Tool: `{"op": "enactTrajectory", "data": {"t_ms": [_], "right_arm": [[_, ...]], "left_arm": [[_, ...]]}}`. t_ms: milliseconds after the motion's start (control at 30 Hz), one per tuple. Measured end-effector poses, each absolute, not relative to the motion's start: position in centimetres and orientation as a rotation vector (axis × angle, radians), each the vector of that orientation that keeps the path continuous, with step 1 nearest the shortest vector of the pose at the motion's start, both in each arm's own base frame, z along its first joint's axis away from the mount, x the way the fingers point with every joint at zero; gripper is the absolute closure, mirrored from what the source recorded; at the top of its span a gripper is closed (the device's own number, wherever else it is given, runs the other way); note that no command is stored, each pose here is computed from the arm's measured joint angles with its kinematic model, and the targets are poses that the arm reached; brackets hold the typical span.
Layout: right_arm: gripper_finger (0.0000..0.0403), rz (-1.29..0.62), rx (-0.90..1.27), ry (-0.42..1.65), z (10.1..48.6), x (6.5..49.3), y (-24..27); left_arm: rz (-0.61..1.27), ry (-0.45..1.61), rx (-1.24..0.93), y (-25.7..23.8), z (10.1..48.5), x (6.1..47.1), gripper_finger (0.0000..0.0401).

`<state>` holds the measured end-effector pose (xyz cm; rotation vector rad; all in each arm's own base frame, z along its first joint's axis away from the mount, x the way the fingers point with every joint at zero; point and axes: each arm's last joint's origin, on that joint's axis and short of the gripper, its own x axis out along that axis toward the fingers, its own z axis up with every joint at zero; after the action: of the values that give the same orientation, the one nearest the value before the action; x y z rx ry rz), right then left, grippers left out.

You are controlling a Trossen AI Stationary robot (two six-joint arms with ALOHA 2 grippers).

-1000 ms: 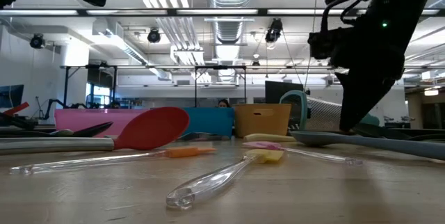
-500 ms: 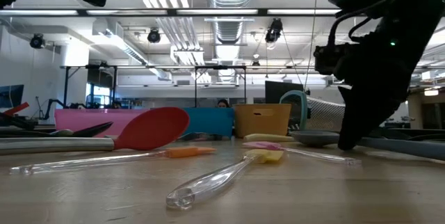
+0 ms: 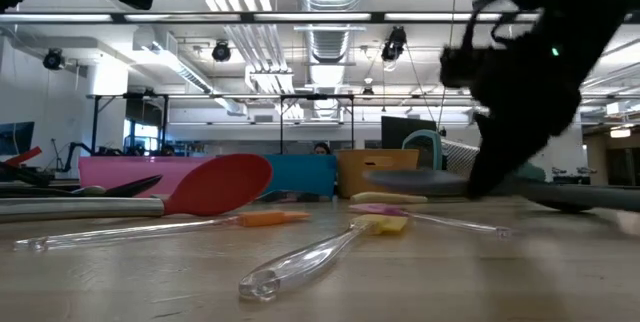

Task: Pick & Place Kitchen Items
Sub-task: Put the gray serving spoon into the pink bin

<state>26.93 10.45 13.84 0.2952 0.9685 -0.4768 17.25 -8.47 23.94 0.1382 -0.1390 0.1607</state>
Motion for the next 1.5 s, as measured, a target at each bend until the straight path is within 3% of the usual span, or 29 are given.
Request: {"op": "enactTrajectory", "data": {"t_ms": [633,833,1133,1267,1500], "right_arm": [[0.0372,-0.26,-0.096,0.624,24.6,31.6,14.0],[0.0372,-0.144,-0.166,0.371,26.6,31.6,14.6],[0.0372,0.297,-0.172,-0.193,27.3,29.8,13.0],[0.0372,0.307,-0.159,-0.246,27.0,29.9,11.5],[0.0372,0.328,-0.213,-0.291,27.6,30.5,10.1]], "left_arm": [[0.16,-0.127,0.147,-8.5,23.8,17.3,0.0272],[0.158,-0.111,0.161,-8.5,23.6,17.3,0.027],[0.086,-0.126,0.173,-8.4,23.6,17.5,0.0271],[0.002,-0.139,0.19,-8.2,23.7,18.0,0.0273],[0.079,-0.081,0.243,-7.5,23.7,21.2,0.0271]]}}
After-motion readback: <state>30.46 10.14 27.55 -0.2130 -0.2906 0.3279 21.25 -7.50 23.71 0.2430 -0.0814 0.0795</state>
